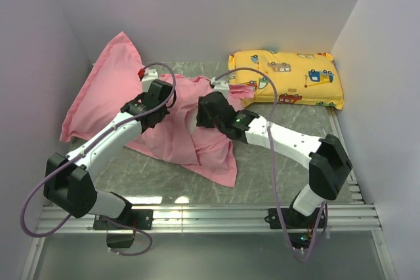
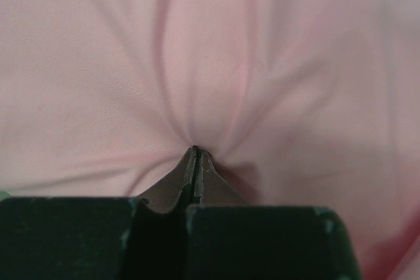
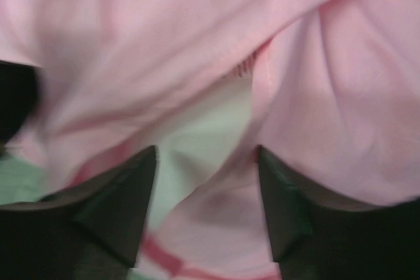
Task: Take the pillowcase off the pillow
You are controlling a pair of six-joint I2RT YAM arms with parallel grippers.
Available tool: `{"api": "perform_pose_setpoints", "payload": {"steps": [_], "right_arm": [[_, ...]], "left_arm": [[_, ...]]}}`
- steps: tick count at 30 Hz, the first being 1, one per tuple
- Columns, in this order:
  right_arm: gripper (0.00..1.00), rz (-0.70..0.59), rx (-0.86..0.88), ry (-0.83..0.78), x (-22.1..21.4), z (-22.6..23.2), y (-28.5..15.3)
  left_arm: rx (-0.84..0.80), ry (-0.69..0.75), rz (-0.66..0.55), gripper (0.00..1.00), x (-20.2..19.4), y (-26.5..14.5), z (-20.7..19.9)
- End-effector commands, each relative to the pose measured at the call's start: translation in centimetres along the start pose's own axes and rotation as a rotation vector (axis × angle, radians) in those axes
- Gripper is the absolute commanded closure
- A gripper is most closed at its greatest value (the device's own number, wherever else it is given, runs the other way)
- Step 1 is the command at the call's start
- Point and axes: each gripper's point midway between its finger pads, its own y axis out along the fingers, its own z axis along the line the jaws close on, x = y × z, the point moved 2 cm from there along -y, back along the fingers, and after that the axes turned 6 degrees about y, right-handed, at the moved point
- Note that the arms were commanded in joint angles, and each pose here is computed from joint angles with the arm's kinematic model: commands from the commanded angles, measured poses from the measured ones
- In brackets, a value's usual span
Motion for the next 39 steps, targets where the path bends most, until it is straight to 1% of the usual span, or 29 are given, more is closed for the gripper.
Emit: {"api": "perform_pose_setpoints", "payload": {"steps": [1,2,3,4,5,6,7,8,9,11,12,13,16,17,19,20,23,26,28,30,31,32,33,34,35,36,37,38,39], "right_arm": [[0.43,0.025,-0.112,-0.023,-1.0,-3.3,-0.2],[0.55,0.033,-0.12,-0.011,-2.3,-4.6,-0.3],[0.61,0.024,-0.118,0.003,-2.5,-5.1,-0.8],[0.67,-0.011,-0.099,0.032,-1.7,-5.3,-2.0],[0.77,-0.027,-0.078,0.055,-1.6,-5.4,-2.3],[0.8,-0.013,-0.083,0.052,-2.6,-6.4,-2.4],[0.85,-0.022,-0.064,0.063,-2.4,-6.3,-2.8],[0.95,-0.015,-0.051,0.068,-2.7,-6.2,-2.7],[0.98,-0.014,-0.049,0.068,-2.7,-6.2,-2.7],[1.0,-0.008,-0.038,0.068,-2.9,-6.0,-2.5],[1.0,-0.001,-0.024,0.073,-3.0,-5.8,-2.4],[1.0,-0.001,-0.017,0.078,-3.1,-5.7,-2.3],[1.0,-0.001,-0.008,0.086,-3.2,-5.6,-2.2],[1.0,-0.003,-0.006,0.088,-3.1,-5.5,-2.2],[1.0,-0.001,-0.006,0.089,-3.1,-5.4,-2.2],[1.0,-0.003,-0.008,0.091,-3.1,-5.5,-2.1],[1.0,-0.015,-0.008,0.102,-2.8,-5.4,-2.3],[1.0,-0.021,-0.006,0.104,-2.6,-5.4,-2.5],[1.0,-0.024,-0.003,0.103,-2.3,-5.3,-2.8],[1.0,-0.027,-0.009,0.104,-2.3,-5.7,-3.3],[1.0,-0.031,-0.011,0.105,-2.2,-5.9,-3.6],[1.0,-0.025,-0.026,0.105,-2.7,-6.6,-3.7],[1.0,-0.037,-0.018,0.118,-2.4,-6.9,-4.3],[1.0,-0.036,-0.02,0.127,-2.4,-7.5,-4.4],[1.0,-0.031,-0.049,0.146,-2.8,-9.2,-4.3],[1.0,-0.032,-0.025,0.166,-2.6,-9.5,-5.0],[1.0,-0.033,-0.025,0.19,-2.6,-10.3,-5.3],[1.0,-0.035,-0.064,0.226,-2.8,-12.9,-5.0],[1.0,-0.032,-0.027,0.253,-2.7,-13.2,-5.7]], "left_arm": [[-0.099,-0.04,0.012,1.0,-0.1,-0.5,-1.7],[-0.097,-0.037,0.009,1.0,-0.1,-0.6,-1.6],[-0.096,-0.032,0.007,1.0,-0.1,-0.6,-1.6],[-0.096,-0.031,0.004,1.0,0.0,-0.6,-1.5],[-0.096,-0.031,0.001,0.99,0.1,-0.7,-1.5],[-0.1,-0.028,-0.002,1.0,0.3,-0.9,-1.5],[-0.105,-0.027,-0.002,1.0,0.4,-1.0,-1.5],[-0.113,-0.028,-0.004,1.0,0.6,-1.2,-1.6],[-0.134,-0.029,-0.021,0.99,1.3,-2.0,-1.9],[-0.148,-0.017,-0.032,0.99,1.7,-3.0,-2.1],[-0.178,-0.021,-0.06,0.94,2.6,-4.5,-2.8],[-0.161,-0.009,-0.066,0.79,2.7,-5.2,-2.5],[-0.204,0.002,-0.117,0.52,3.8,-8.4,-3.4],[-0.212,0.023,-0.128,0.38,3.7,-9.7,-3.8],[-0.228,0.029,-0.138,0.29,3.5,-11.2,-4.2],[-0.249,0.06,-0.137,0.2,2.8,-12.3,-4.9],[-0.28,0.097,-0.12,0.11,0.8,-13.4,-6.5],[-0.241,0.133,-0.083,0.09,-1.4,-11.9,-7.2],[-0.189,0.158,-0.074,0.11,-2.3,-10.6,-7.5],[-0.116,0.161,-0.08,0.23,-2.3,-9.2,-7.2],[-0.098,0.16,-0.078,0.42,-2.1,-8.6,-7.1],[-0.076,0.138,-0.074,0.52,-1.6,-7.7,-6.7],[-0.065,0.156,-0.067,0.63,-1.5,-6.9,-6.7],[-0.082,0.136,-0.066,0.75,-1.1,-6.4,-6.9],[-0.053,0.128,-0.06,0.95,-0.6,-5.3,-6.0],[-0.034,0.116,-0.057,1.0,-0.2,-4.7,-5.4],[-0.012,0.107,-0.057,0.99,0.1,-4.2,-4.8],[0.02,0.081,-0.053,1.0,0.8,-3.3,-3.4],[0.034,0.057,-0.058,0.99,1.5,-3.1,-2.4]]}}
